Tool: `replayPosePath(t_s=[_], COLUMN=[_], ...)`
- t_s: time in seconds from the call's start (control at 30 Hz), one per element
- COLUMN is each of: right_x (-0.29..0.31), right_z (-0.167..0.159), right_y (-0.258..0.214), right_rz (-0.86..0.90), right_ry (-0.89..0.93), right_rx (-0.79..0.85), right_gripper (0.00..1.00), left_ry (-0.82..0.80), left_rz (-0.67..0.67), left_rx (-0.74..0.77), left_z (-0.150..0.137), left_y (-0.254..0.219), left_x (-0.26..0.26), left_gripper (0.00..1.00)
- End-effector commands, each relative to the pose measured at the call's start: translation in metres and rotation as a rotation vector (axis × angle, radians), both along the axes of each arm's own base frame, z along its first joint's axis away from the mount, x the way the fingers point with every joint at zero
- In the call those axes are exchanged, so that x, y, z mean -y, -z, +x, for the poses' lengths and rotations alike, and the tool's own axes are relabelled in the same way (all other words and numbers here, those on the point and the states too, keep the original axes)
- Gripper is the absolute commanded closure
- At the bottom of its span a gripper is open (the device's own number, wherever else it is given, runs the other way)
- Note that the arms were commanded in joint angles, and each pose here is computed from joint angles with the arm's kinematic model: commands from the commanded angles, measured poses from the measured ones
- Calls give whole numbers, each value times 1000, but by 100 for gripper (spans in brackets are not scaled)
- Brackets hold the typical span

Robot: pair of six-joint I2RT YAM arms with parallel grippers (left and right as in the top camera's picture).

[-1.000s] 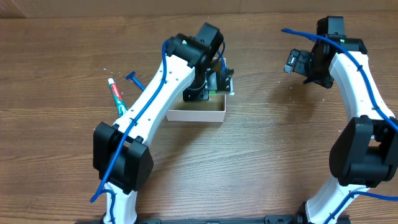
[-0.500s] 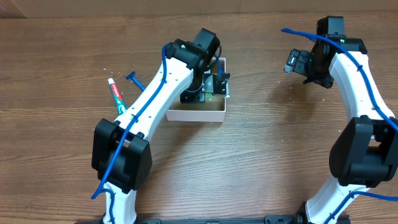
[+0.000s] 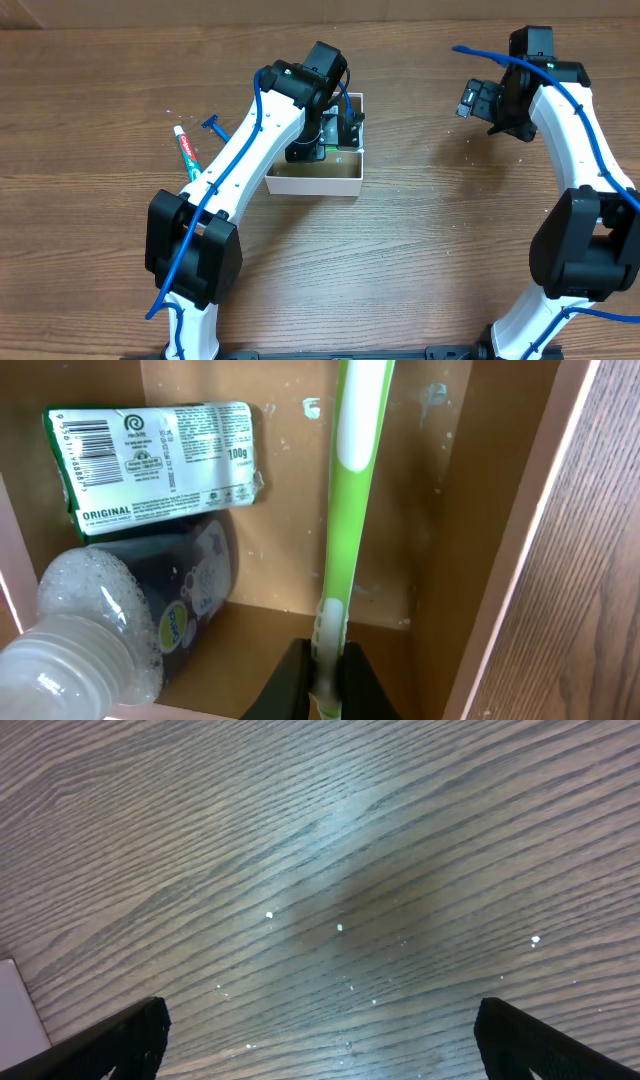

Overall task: Pack container
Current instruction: 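Carry the toothbrush with the left gripper and lower it into the box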

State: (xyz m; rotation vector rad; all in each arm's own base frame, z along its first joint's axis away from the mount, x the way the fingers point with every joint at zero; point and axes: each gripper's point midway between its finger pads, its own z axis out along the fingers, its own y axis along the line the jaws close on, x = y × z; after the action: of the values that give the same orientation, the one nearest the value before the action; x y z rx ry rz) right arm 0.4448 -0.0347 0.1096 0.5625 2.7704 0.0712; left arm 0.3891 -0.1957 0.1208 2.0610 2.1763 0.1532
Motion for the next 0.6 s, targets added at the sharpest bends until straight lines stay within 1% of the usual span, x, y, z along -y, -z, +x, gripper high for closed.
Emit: replayPosePath(t_s=[0.0,0.27,0.4,0.53,0.57], right_x=[0,0,0,0,0], right_z=[5,5,5,5,5], right_y=[-18,-18,-18,-18,-18], right_rz=[-11,-11,-11,-11,-11], right_ry=[-5,-5,-5,-5,-5], right_rx=[50,50,50,50,50], right_gripper=[0,0,0,0,0], left_ry=[32,185,232,233,230], left_rz=[-6,13,-20,-29,-29], left_rx=[10,29,33,30,28], left_z=[0,3,4,3,3], left_y=[-3,-4,-5,-5,-5], left_x=[1,4,11,13,13], left_gripper=[96,96,96,96,93])
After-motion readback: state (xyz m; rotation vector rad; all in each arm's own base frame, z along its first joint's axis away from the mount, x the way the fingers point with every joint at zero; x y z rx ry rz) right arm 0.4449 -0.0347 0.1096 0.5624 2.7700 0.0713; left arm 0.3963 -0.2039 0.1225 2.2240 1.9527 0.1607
